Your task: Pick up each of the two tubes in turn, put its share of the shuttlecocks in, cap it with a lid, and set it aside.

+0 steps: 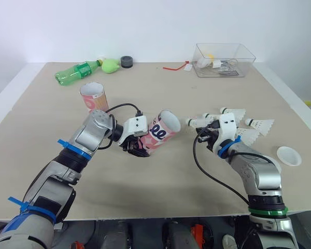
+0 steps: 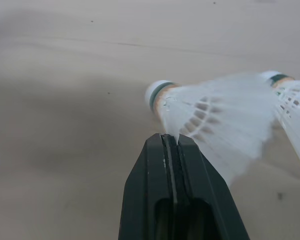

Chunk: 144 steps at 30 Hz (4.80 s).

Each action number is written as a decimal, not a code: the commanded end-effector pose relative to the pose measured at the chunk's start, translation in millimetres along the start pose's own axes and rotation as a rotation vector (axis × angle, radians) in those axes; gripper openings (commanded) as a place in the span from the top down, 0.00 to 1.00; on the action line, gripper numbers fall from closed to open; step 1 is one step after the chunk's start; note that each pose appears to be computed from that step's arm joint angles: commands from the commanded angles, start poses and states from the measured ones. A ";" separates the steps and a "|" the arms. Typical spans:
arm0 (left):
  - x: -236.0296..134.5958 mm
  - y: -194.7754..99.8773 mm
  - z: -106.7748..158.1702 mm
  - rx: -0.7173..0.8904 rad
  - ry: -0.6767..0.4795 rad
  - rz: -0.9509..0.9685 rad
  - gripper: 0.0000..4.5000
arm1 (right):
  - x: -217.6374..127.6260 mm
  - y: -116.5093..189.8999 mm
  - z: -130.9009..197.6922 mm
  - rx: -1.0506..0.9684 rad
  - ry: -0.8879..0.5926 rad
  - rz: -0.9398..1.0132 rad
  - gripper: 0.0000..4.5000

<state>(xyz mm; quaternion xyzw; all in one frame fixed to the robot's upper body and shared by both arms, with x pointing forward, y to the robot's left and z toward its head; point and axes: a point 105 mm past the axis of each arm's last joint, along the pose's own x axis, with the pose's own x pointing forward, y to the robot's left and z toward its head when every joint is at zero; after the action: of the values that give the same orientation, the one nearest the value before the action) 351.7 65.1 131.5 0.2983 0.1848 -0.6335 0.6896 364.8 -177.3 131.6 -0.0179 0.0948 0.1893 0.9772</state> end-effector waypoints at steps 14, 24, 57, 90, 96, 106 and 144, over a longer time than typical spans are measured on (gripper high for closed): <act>0.1 8.2 9.1 -0.051 -0.057 0.008 0.28 | -91.3 46.1 137.9 -1.096 -0.393 0.649 0.98; 2.1 5.4 16.0 -0.025 -0.065 -0.006 0.28 | -75.4 78.7 119.5 -1.273 -0.337 0.827 0.98; 0.3 3.9 12.3 -0.031 -0.056 -0.012 0.28 | -91.8 -62.0 92.9 -0.234 -0.255 0.044 0.01; 1.3 -1.7 12.6 -0.019 -0.048 -0.037 0.28 | -73.2 -124.5 1.8 0.167 0.035 -0.173 0.01; 1.5 -3.1 11.8 -0.021 -0.045 -0.035 0.28 | -66.0 -130.3 0.4 0.161 0.029 -0.195 0.34; 2.3 -3.0 11.8 -0.020 -0.044 -0.039 0.28 | -63.4 -128.4 0.5 0.160 0.019 -0.171 0.99; 8.7 12.0 29.0 0.026 -0.083 -0.044 0.28 | -58.5 75.0 129.2 -1.313 -0.179 0.880 0.99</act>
<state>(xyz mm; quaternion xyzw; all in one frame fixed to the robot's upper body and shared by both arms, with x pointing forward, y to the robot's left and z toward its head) 359.5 47.2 132.3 0.2642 0.1827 -0.6582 0.6809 308.2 -124.1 263.5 -0.5107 -0.1013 0.5758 0.6303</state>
